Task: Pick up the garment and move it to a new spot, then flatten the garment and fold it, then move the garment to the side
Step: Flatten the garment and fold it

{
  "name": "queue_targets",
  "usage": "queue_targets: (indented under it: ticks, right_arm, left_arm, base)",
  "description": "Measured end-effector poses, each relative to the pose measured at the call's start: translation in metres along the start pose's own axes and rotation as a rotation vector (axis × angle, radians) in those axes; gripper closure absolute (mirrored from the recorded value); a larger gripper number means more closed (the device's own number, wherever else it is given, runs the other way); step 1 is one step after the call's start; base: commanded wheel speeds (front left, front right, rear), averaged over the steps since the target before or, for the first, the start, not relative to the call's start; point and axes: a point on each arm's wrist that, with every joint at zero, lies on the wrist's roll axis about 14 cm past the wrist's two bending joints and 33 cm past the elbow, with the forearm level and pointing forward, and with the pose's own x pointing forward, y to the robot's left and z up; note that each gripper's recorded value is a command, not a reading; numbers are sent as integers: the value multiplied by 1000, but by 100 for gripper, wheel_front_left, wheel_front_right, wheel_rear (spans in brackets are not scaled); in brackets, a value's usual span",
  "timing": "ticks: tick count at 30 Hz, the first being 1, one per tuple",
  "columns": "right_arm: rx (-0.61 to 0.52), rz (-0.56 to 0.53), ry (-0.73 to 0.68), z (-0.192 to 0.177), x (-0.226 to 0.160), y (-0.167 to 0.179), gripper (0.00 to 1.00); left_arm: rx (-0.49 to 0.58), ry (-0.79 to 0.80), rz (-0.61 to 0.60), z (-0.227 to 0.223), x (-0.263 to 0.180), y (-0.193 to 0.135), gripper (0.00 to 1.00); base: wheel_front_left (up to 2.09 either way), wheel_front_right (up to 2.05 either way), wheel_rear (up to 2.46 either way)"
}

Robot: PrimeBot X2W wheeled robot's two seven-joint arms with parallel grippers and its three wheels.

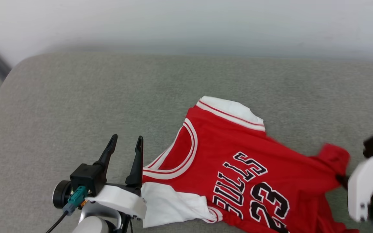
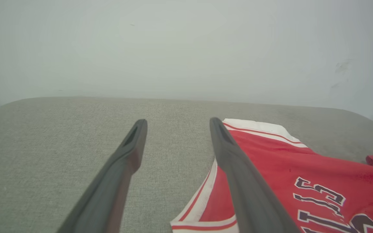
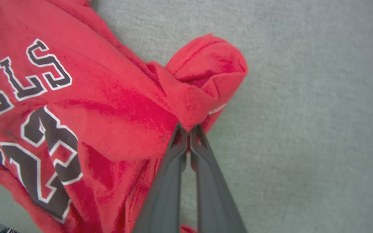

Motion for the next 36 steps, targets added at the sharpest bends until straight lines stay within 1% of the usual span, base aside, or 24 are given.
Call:
queue_targets:
  ticks: [1,2,3,5,8,10,12,13,14,15,17,19,22,27,29,31,33,36]
  right_arm:
    - [0,0,0,0,0,0,100]
    - [35,-16,7,-14,-7,-4,100]
    - [111,-38,40,-47,-20,-6,100]
    - [186,-57,87,-83,-31,-4,100]
    - [313,-56,161,-135,-45,12,100]
    - [382,-45,195,-160,-52,25,100]
    - [426,-40,206,-174,-56,33,100]
    - [439,-36,210,-180,-57,36,98]
    - [439,-36,210,-180,-57,36,55]
    - [457,-34,166,-178,-56,39,0]
    - [456,-49,85,-167,-55,34,0]
    - [444,-74,-32,-146,-56,26,0]
    - [417,-114,-229,-107,-61,12,0]
    - [389,-148,-451,-49,-65,-5,0]
    - [378,-142,-480,-31,-60,-8,0]
    - [352,-122,-473,-15,-50,-9,0]
    - [312,-91,-440,1,-38,-8,0]
    - [241,-28,-343,17,-18,4,0]
  left_arm:
    - [0,0,0,0,0,0,0]
    - [0,3,-8,0,-1,-2,0]
    - [1,4,-20,0,-2,-7,0]
    - [1,5,-32,2,-2,-11,0]
    - [5,9,-53,3,-5,-17,0]
    - [8,10,-61,5,-7,-19,0]
    - [12,8,-66,7,-9,-20,0]
    - [14,10,-67,7,-10,-20,0]
    - [14,10,-67,7,-10,-20,0]
    - [14,12,-67,7,-11,-20,0]
    - [13,11,-64,9,-13,-20,0]
    - [13,15,-55,8,-16,-18,0]
    - [12,17,-50,8,-19,-16,0]
    - [12,22,-40,8,-18,-13,0]
    - [10,27,-38,6,-16,-12,0]
    - [8,28,-33,6,-13,-10,0]
    - [5,28,-28,4,-10,-9,0]
    - [-4,29,-26,2,-6,-9,0]
  base:
    - [0,0,0]
    - [0,0,0]
    - [0,0,0]
    - [0,0,0]
    - [0,0,0]
    - [0,0,0]
    - [0,0,0]
    - [0,0,0]
    - [0,0,0]
    - [0,0,0]
    - [0,0,0]
    - [0,0,0]
    - [0,0,0]
    - [0,0,0]
    - [0,0,0]
    - [0,0,0]
    - [0,0,0]
    - [0,0,0]
